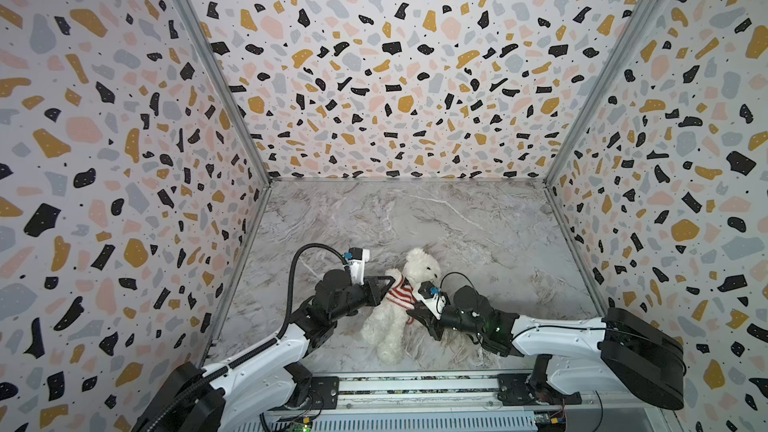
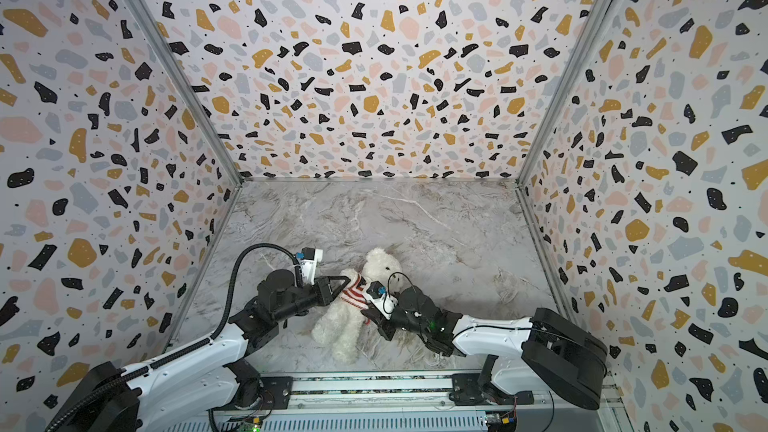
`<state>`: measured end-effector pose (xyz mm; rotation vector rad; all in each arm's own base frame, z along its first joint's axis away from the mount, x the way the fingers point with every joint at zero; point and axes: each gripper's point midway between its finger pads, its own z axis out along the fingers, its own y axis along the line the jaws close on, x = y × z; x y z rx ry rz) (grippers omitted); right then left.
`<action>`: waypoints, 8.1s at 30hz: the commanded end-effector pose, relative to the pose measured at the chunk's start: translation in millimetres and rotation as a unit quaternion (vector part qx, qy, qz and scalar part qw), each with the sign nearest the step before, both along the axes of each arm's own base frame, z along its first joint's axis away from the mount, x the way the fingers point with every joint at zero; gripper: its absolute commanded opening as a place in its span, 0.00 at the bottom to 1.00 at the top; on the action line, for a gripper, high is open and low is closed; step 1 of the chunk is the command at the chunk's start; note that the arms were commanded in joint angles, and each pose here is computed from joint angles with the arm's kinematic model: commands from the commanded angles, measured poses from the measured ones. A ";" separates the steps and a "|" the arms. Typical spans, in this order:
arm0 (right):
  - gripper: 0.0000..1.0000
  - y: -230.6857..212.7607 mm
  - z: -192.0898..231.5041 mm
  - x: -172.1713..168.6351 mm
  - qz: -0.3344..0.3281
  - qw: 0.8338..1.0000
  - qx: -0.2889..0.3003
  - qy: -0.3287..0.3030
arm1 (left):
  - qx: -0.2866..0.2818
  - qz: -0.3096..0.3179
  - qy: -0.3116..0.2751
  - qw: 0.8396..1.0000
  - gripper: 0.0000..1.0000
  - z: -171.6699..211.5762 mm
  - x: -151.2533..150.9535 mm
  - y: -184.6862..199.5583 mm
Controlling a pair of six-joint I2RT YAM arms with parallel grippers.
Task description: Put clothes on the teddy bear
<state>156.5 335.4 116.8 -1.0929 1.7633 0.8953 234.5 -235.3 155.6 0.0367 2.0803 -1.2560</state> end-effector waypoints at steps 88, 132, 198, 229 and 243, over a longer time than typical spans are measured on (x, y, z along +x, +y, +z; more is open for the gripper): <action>0.68 -140.4 41.7 71.2 -0.228 0.961 0.149 0.046 | 0.189 0.049 -0.087 0.977 0.00 24.0 49.1 -34.1; 0.71 -167.7 36.9 101.8 -0.269 0.957 0.089 0.061 | 0.195 -0.060 -0.053 0.978 0.55 -7.3 -16.9 -48.8; 0.43 -171.7 -7.3 135.4 -0.303 0.946 -0.025 0.113 | 0.374 -0.144 -0.153 0.903 0.34 -79.2 -18.8 -108.2; 0.65 -147.7 -2.8 64.3 -0.326 0.932 0.039 0.156 | 0.328 -0.071 -0.129 0.933 0.42 -35.6 20.6 -56.0; 0.88 -147.5 22.8 93.8 -0.290 0.948 0.053 0.123 | 0.239 -0.060 -0.059 0.967 0.33 -38.0 30.2 -67.0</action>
